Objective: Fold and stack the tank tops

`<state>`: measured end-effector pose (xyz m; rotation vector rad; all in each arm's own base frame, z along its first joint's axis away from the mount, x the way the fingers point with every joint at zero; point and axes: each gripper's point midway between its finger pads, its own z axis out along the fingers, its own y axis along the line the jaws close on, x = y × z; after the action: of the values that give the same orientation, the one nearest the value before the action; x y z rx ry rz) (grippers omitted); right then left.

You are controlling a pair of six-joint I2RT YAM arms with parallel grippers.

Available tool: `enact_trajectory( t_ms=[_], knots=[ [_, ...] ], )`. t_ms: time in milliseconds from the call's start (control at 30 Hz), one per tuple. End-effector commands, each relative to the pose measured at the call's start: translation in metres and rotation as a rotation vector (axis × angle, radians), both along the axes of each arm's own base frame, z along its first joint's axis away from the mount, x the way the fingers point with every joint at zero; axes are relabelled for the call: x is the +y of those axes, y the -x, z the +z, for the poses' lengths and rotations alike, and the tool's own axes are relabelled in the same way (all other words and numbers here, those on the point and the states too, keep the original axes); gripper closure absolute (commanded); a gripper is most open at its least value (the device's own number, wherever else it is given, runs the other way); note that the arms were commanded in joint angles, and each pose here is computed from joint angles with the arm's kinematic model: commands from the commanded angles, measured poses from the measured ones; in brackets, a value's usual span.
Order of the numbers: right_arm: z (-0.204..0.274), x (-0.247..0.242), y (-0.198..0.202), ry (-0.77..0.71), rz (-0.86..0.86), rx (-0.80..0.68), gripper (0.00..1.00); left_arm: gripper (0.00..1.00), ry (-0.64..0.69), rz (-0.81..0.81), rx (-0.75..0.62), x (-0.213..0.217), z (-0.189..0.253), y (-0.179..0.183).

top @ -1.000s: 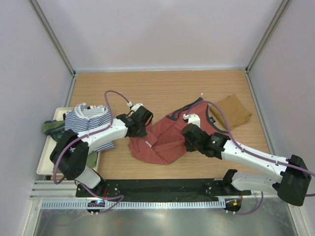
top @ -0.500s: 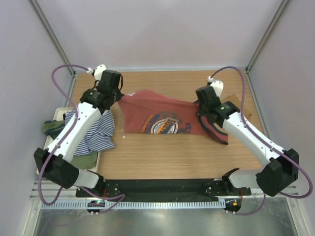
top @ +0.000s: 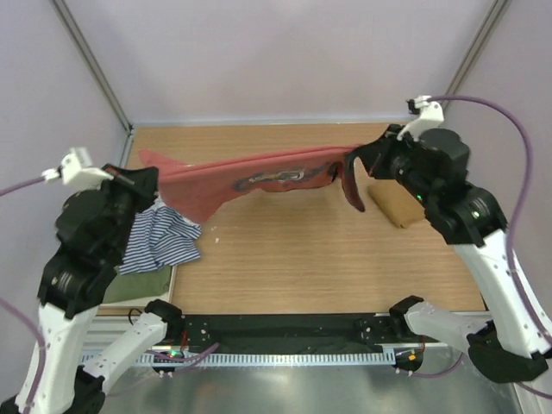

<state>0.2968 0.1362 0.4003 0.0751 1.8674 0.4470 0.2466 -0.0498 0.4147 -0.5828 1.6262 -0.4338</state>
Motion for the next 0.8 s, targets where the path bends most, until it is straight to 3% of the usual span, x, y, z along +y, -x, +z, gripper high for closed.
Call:
enact_trajectory(
  t_ms=[0,167,333,433,567,667,700,767],
  knots=[
    [0.055,-0.001,0.053,-0.061,0.162,-0.159,0.99,1.00,0.046,0.004,-0.140,0.014,0.030,0.027],
    [0.077,-0.001,0.099,-0.111,0.277,-0.190,0.99,1.00,0.108,-0.088,-0.215,0.007,0.043,0.053],
    [0.084,-0.020,0.086,-0.092,0.140,-0.184,0.99,1.00,0.118,-0.075,-0.167,0.001,0.028,0.036],
    [0.059,-0.016,0.043,-0.030,0.056,-0.093,0.99,1.00,0.112,-0.039,-0.092,-0.008,-0.004,0.005],
    [-0.007,-0.006,-0.047,0.103,-0.092,0.070,0.99,1.00,0.075,0.035,0.029,-0.020,-0.065,-0.053],
    [-0.028,-0.013,-0.104,0.077,-0.137,0.112,0.99,1.00,0.056,0.104,0.099,-0.028,-0.103,-0.094],
    [-0.045,-0.009,-0.139,0.067,-0.146,0.137,0.99,1.00,0.021,0.121,0.184,-0.036,-0.137,-0.117],
    [-0.060,-0.018,-0.177,0.019,-0.172,0.160,0.99,0.98,0.015,0.148,0.198,-0.044,-0.148,-0.145]
  ],
)
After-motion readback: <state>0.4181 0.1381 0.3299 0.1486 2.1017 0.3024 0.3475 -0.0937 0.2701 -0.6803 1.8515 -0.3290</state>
